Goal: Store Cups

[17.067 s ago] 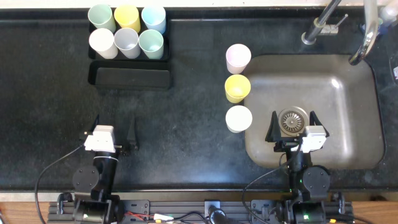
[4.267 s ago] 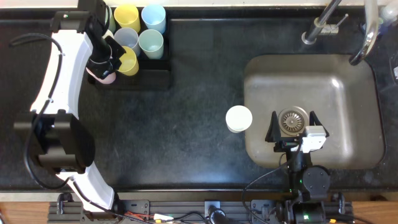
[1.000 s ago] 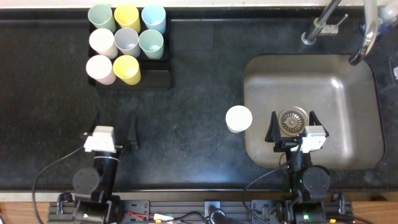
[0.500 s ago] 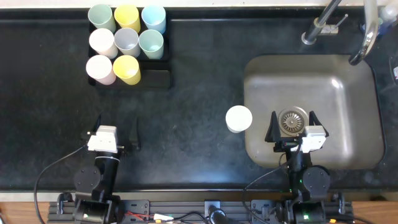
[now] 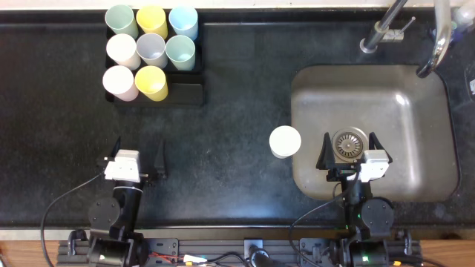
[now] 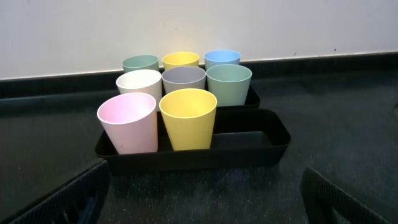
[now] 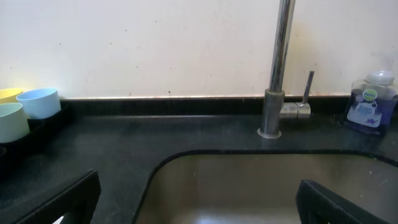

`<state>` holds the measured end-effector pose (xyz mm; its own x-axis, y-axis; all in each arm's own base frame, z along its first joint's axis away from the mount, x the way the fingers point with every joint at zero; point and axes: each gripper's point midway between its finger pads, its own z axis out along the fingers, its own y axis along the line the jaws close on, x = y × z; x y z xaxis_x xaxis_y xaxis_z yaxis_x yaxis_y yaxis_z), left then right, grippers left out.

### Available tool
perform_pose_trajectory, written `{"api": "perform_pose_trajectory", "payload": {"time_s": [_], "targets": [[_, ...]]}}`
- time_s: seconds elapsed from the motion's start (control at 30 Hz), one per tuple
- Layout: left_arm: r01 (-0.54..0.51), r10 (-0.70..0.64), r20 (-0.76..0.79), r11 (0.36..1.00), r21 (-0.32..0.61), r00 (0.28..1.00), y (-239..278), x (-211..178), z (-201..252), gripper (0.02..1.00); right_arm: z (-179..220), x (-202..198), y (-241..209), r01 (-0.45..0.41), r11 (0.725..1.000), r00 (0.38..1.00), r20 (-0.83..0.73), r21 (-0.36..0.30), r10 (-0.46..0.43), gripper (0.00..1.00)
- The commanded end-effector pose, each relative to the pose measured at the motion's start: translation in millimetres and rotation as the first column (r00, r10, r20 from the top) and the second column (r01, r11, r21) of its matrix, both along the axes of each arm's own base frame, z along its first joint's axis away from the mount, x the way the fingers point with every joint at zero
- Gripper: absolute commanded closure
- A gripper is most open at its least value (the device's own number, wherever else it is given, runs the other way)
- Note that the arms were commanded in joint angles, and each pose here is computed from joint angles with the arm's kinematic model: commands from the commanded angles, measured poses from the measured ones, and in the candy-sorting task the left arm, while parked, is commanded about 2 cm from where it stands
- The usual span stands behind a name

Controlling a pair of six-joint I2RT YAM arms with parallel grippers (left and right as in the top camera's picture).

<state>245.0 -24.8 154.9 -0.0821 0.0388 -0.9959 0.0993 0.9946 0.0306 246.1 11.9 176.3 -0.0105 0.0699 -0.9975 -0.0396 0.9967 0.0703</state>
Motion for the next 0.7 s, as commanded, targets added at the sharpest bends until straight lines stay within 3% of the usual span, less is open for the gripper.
{"api": "perform_pose_trajectory", "payload": {"time_s": [0.03, 0.7], "targets": [[0.008, -0.009, 0.007, 1.000, 0.014, 1.000, -0.8, -0.5, 1.0, 0.020, -3.7, 0.3, 1.0, -0.005, 1.000, 1.000, -0.001, 0.007, 0.005, 0.003], [0.008, -0.009, 0.007, 1.000, 0.014, 1.000, -0.8, -0.5, 1.0, 0.020, -3.6, 0.3, 1.5, -0.008, 1.000, 1.000, -0.001, 0.006, 0.008, 0.003]]}}
